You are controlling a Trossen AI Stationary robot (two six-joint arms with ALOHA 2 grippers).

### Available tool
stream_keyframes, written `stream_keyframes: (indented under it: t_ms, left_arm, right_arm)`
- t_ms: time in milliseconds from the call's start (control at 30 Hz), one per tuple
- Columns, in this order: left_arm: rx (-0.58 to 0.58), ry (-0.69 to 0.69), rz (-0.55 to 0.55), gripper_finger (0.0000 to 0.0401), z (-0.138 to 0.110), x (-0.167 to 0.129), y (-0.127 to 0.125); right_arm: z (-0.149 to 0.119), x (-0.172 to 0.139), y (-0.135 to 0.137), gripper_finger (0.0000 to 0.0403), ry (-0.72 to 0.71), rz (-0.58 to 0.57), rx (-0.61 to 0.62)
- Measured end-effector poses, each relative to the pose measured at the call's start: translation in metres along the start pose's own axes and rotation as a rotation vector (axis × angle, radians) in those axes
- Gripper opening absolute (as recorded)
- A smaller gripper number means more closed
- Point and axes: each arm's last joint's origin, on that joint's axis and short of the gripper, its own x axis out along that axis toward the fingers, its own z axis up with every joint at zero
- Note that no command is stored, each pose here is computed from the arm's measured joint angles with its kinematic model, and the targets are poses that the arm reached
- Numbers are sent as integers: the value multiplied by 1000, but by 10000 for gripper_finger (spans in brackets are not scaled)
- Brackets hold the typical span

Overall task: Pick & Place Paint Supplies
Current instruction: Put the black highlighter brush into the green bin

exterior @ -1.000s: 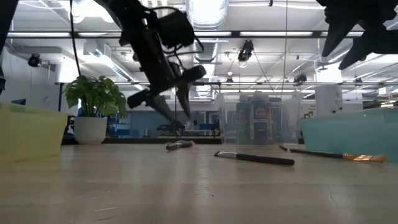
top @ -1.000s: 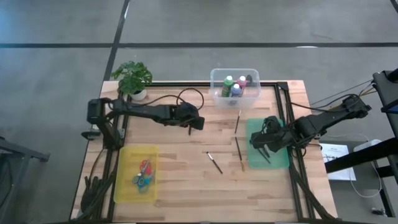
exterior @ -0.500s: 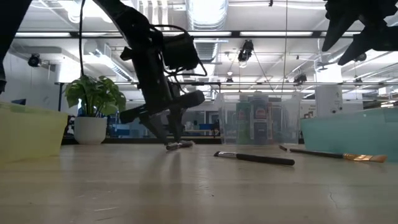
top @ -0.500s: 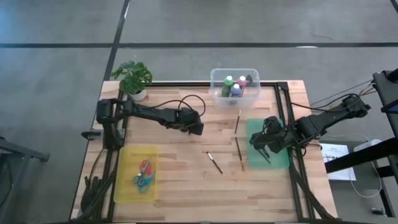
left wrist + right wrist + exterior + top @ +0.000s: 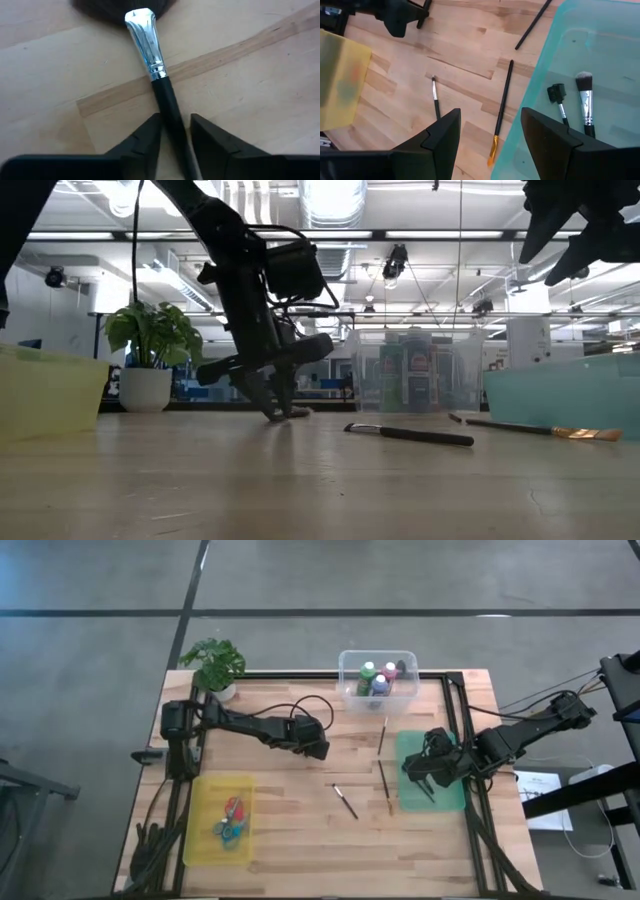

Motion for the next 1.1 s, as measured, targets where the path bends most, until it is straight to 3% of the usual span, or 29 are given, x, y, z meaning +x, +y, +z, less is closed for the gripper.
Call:
stream_keyframes:
  t_ms: [133,267,367,633,733,967,1100]
  left_arm:
    - [14,-7,-15,39,-5,-4,-3]
    - [11,15,-95,33,-8,-12,-10]
    - [19,57,-219,33,-11,-26,-19]
    - [248,-206,-831,33,-6,-117,-62]
    - [266,-297,-985,33,-5,-145,-68]
    - [250,-393,-1055,3,6,-173,-78]
    - [265,-398,-1050,3,6,-175,-81]
  right_arm:
    - [-1,-1,1,206,3,6,-9]
    - [-1,-1,5,206,4,50,-36]
    - [-1,-1,12,206,-21,119,-43]
    - [4,-9,40,206,-156,381,-56]
    - [6,-12,46,206,-220,437,-54]
    - [10,-17,64,206,-307,573,-96]
    - [11,-15,70,206,-326,588,-94]
